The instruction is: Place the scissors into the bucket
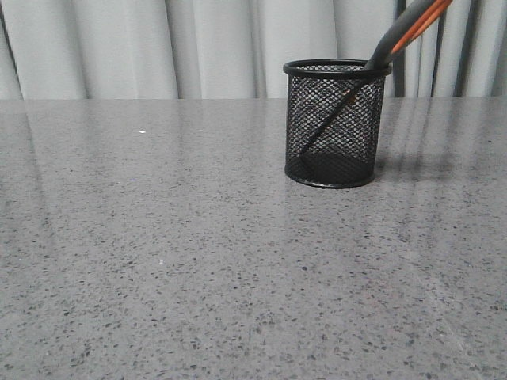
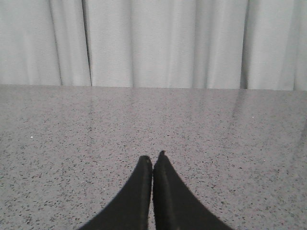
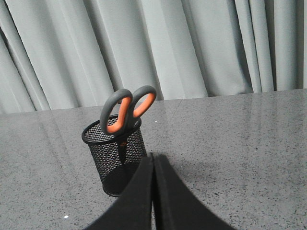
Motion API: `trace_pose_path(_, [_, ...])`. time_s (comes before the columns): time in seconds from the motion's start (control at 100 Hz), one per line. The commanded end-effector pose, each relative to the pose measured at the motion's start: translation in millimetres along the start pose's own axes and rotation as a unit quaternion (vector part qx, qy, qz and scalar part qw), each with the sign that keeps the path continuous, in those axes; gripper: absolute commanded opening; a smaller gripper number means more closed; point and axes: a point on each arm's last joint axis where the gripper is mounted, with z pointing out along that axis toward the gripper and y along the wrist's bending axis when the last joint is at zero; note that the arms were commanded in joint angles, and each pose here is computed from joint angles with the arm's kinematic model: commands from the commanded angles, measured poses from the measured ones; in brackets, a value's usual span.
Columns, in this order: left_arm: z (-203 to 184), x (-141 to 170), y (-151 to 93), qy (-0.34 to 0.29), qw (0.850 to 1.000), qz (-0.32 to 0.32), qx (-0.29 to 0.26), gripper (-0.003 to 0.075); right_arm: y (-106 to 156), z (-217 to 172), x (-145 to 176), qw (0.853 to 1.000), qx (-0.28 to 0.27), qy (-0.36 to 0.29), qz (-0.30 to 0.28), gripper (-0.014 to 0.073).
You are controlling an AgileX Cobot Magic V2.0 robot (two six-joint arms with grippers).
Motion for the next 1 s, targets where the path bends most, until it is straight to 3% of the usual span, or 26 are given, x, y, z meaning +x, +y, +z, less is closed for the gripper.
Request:
trace_pose_path(0.0, [-1.1, 0.6, -0.1, -0.039, 0.999, -0.012, 0.005, -0.0021, -0.2, -0.8, -14.2, 0.999, 0.010, -0.042, -0.003, -0.0065])
trace_pose_path(0.99, [-1.1, 0.6, -0.1, -0.039, 0.999, -0.012, 0.005, -0.0021, -0.7, -0.9, -14.5, 0.999, 0.013, -0.043, -0.011, -0.0065])
